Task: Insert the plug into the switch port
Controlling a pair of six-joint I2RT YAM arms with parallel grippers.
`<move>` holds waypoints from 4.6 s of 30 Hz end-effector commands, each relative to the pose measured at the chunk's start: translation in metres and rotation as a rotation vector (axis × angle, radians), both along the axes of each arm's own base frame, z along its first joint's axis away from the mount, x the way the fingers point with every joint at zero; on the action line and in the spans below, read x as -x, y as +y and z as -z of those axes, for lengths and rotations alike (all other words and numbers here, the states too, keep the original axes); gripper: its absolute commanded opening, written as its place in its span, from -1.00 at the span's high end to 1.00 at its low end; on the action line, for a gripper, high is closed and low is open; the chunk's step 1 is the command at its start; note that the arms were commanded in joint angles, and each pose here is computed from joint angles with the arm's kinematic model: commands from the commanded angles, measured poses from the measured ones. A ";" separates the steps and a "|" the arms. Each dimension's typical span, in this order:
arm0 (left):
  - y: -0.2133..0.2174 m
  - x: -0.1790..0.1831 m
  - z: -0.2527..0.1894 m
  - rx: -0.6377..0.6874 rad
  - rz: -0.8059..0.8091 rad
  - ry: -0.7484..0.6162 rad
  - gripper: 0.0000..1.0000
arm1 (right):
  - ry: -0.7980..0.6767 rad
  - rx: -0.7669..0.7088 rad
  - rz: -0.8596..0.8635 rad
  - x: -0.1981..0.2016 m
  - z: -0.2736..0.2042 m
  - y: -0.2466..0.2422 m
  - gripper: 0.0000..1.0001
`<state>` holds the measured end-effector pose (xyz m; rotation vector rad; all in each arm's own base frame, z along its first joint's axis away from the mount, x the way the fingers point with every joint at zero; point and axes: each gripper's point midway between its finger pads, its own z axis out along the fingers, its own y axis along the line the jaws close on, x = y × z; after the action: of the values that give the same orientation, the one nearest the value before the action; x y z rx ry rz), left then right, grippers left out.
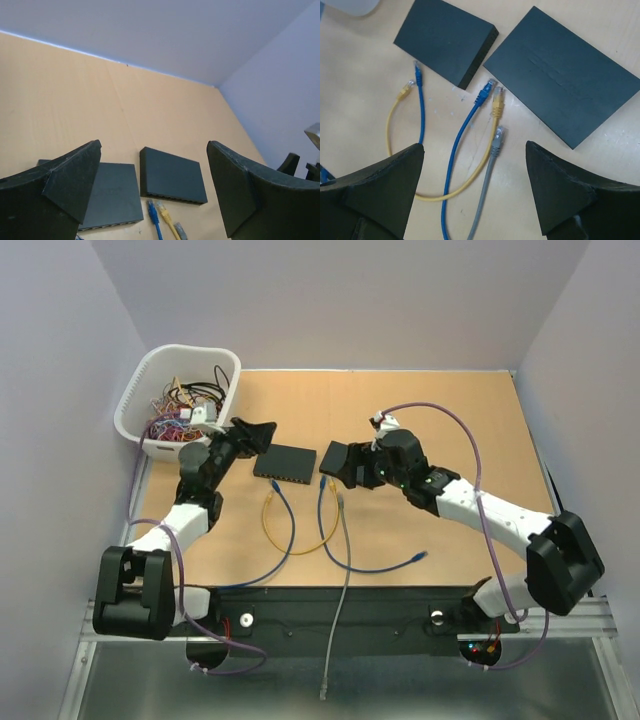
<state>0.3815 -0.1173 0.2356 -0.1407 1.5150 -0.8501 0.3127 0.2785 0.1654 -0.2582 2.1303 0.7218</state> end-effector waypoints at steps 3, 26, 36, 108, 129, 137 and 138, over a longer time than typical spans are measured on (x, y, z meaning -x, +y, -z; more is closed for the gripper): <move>-0.013 -0.027 0.010 -0.215 -0.130 0.162 -0.97 | -0.013 0.010 0.069 -0.036 -0.006 0.014 -0.73; 0.008 -0.079 0.130 -0.459 -0.248 0.572 -0.86 | 0.203 -0.046 0.000 -0.106 0.078 0.109 -0.31; 0.003 -0.062 0.174 -0.482 -0.214 0.698 -0.83 | 0.243 -0.036 -0.026 -0.107 0.102 0.122 -0.27; 0.050 0.075 0.026 -0.135 -0.409 0.362 -0.87 | 0.113 0.284 -0.190 -0.002 0.132 0.176 -0.08; 0.028 0.086 -0.016 -0.100 -0.261 0.196 -0.54 | 0.061 0.369 -0.140 0.005 0.122 0.152 0.99; -0.017 0.101 -0.048 -0.052 0.006 0.068 -0.47 | -0.100 0.116 -0.294 0.034 0.026 0.157 0.99; -0.021 0.101 -0.044 -0.049 0.028 0.072 -0.47 | -0.092 0.108 -0.319 0.043 0.032 0.152 0.99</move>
<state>0.2868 -0.1115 0.2623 -0.2610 1.6626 -0.6975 0.2836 0.4068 0.0645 -0.6408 2.2819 0.5081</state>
